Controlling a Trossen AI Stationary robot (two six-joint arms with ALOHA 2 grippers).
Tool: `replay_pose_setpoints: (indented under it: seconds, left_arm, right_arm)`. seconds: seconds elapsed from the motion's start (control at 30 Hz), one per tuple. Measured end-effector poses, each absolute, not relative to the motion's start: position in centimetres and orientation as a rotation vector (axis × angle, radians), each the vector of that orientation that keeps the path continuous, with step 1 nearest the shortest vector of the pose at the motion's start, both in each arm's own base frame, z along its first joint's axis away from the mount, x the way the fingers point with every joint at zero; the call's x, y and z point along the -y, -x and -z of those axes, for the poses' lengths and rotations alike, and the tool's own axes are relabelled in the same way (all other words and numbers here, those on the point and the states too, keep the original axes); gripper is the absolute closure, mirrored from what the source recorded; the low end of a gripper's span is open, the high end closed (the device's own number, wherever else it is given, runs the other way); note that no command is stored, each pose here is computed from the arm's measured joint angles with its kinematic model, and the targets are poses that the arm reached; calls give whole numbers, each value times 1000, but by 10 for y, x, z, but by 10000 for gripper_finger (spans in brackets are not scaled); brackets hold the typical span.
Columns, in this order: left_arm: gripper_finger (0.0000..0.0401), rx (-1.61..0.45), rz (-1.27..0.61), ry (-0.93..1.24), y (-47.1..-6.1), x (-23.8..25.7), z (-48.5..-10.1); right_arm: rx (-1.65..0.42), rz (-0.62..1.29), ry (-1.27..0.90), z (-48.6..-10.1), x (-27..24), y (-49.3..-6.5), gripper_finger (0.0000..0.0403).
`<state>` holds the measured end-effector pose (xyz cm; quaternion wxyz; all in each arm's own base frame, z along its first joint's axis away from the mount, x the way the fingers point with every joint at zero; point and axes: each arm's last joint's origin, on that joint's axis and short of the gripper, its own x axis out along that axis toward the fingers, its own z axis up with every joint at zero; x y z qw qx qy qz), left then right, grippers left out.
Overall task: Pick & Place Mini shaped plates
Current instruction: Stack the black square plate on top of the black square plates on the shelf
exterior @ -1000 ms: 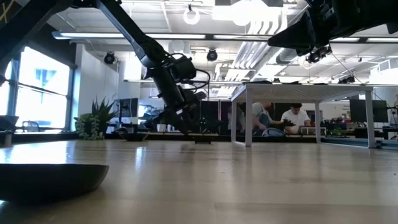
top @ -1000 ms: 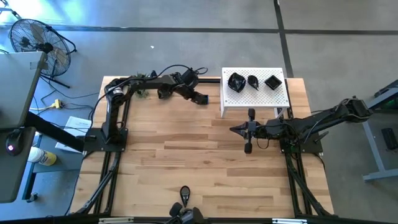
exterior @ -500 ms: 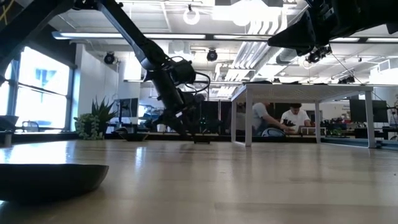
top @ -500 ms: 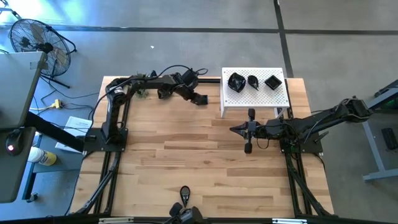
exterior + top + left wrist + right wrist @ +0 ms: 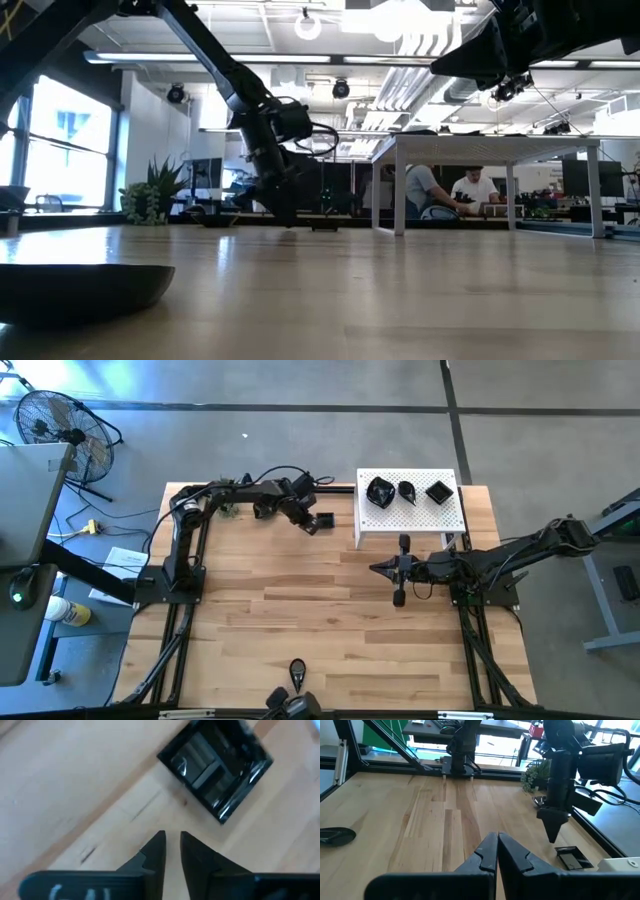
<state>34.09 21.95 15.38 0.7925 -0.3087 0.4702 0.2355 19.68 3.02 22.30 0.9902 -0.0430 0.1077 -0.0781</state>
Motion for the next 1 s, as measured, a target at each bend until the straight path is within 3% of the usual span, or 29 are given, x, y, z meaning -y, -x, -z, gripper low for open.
replay_pose_setpoints:
  seconds: [0.17,0.47,0.6,0.7,0.83,1.0]
  left_arm:
    - [374,-1016,-450,621,-337,-219,-163]
    - [381,-941,-362,289,-330,-225,-198]
    - [383,-844,-265,339,-321,-244,-202]
    - [385,-806,-292,367,-315,-254,-204]
    - [366,-798,-327,346,-317,-255,-205]
    - [312,-794,-326,352,-315,-258,-204]
  right_arm:
    - [-216,157,86,-223,-30,-197,401]
    - [-216,157,86,-223,-30,-197,401]
    - [-216,157,85,-223,-30,-197,402]
    - [-216,157,79,-223,-30,-197,401]
    - [-215,158,79,-223,-30,-197,402]
    - [-215,157,79,-223,-30,-197,402]
